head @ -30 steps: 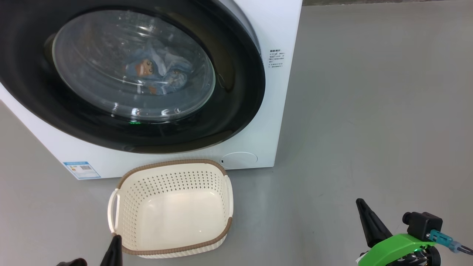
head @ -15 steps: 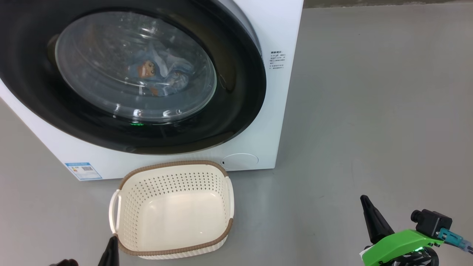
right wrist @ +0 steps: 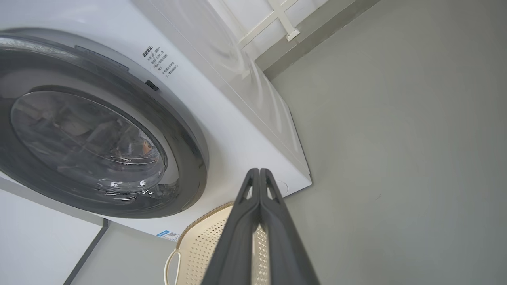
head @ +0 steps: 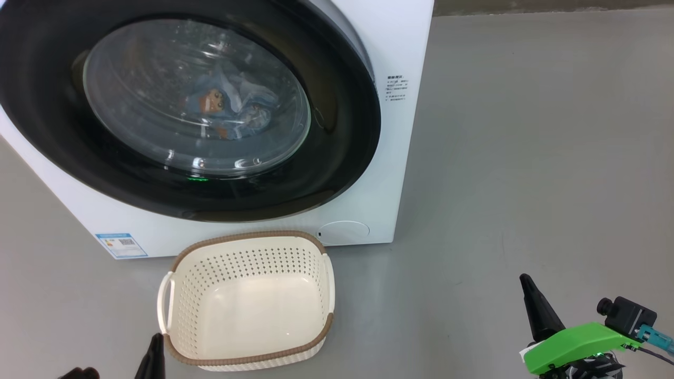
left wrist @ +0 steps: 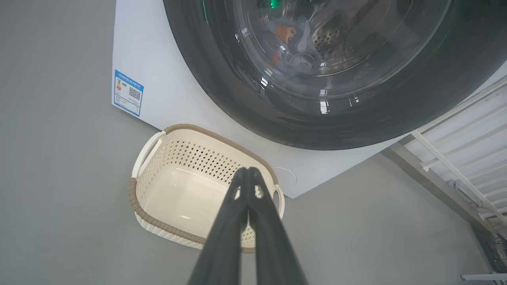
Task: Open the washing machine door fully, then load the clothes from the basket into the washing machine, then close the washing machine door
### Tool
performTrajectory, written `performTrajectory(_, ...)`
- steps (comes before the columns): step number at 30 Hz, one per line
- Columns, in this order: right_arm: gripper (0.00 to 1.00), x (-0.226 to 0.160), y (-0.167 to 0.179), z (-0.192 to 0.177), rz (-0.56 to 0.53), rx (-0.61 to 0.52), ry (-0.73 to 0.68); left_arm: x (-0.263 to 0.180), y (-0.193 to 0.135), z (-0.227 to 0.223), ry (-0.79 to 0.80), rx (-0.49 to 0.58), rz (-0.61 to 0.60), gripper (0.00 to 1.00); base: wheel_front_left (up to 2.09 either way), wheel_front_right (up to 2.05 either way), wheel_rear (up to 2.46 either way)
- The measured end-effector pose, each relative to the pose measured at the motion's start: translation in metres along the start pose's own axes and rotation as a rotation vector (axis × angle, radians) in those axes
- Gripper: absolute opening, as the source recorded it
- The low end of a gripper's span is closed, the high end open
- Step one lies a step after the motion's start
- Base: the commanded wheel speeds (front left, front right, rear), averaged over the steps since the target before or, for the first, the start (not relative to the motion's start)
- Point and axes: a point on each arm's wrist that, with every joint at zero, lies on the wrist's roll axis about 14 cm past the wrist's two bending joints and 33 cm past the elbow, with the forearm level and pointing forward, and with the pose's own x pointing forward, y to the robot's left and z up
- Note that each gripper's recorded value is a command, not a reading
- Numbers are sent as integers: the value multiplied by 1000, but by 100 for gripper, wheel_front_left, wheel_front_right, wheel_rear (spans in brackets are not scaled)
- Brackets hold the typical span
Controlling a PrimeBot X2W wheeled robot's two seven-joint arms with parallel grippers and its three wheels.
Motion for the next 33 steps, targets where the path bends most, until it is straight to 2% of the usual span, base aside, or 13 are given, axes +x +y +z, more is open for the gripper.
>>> performTrajectory(33, 0, 0, 7, 15, 2, 344, -28, 5, -4, 19, -33, -349, 5, 0, 0, 0, 0)
